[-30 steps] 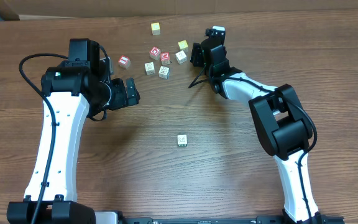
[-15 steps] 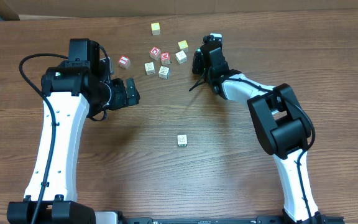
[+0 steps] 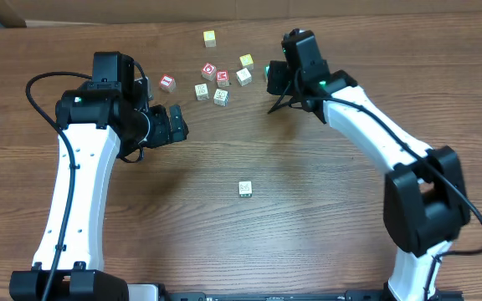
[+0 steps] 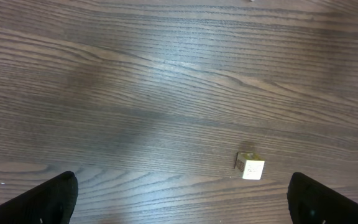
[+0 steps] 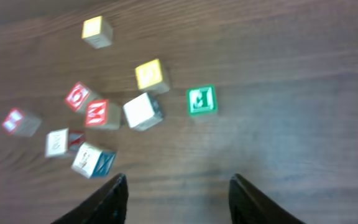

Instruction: Flip 5 blocks

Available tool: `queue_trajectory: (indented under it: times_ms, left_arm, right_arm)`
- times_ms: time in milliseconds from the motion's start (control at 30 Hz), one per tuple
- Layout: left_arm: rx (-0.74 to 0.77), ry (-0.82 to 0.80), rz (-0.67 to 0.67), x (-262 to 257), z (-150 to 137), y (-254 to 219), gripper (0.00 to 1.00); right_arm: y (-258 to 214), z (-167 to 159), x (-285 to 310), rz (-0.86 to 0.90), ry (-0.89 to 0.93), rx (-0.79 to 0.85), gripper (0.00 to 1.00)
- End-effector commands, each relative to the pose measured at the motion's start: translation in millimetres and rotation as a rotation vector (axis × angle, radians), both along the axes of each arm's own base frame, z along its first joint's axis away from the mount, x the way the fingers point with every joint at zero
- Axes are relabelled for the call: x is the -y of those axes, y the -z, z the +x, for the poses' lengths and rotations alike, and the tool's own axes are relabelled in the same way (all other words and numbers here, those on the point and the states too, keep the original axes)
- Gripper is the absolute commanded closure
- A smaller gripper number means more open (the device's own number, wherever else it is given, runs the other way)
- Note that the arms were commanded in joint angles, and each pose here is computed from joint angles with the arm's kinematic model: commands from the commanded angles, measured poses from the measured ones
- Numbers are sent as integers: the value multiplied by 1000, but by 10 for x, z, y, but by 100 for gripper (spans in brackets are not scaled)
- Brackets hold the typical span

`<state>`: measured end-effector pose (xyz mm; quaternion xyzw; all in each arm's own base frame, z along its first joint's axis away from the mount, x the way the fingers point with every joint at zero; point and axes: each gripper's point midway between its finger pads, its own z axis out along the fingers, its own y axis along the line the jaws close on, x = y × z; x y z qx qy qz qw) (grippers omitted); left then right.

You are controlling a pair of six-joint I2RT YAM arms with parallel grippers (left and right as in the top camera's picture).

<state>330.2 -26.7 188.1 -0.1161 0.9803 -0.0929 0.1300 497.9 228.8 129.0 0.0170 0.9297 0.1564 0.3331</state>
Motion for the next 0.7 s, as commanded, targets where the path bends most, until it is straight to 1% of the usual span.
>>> queue_trajectory:
  times_ms: [0,67,167,233,333,400,467,667]
  left_arm:
    - [22,-2,4,-13,52,-61,0]
    - [22,-2,4,-13,52,-61,0]
    - [22,-2,4,-13,52,-61,0]
    - [21,-2,4,-13,52,-61,0]
    - [22,-2,4,-13,52,-61,0]
    - [22,-2,4,-13,52,-61,0]
    - [22,-2,4,-13,52,-61,0]
    - [22,-2,4,-13,52,-61,0]
  right_arm:
    - [-120,-100,-137,52,-72,-17,40]
    - [-182,-108,-227,69,-140,1,37]
    - [-425,33,-287,76,-167,90,36]
    - [-620,185,-261,54,-147,179,36]
    - [-752,363,-173,6,-95,277,36]
    - [-706,408,-178,-11,-102,291,35]
    - [-558,457,-176,-20,-98,277,35]
    - [147,625,-192,-68,-80,220,32]
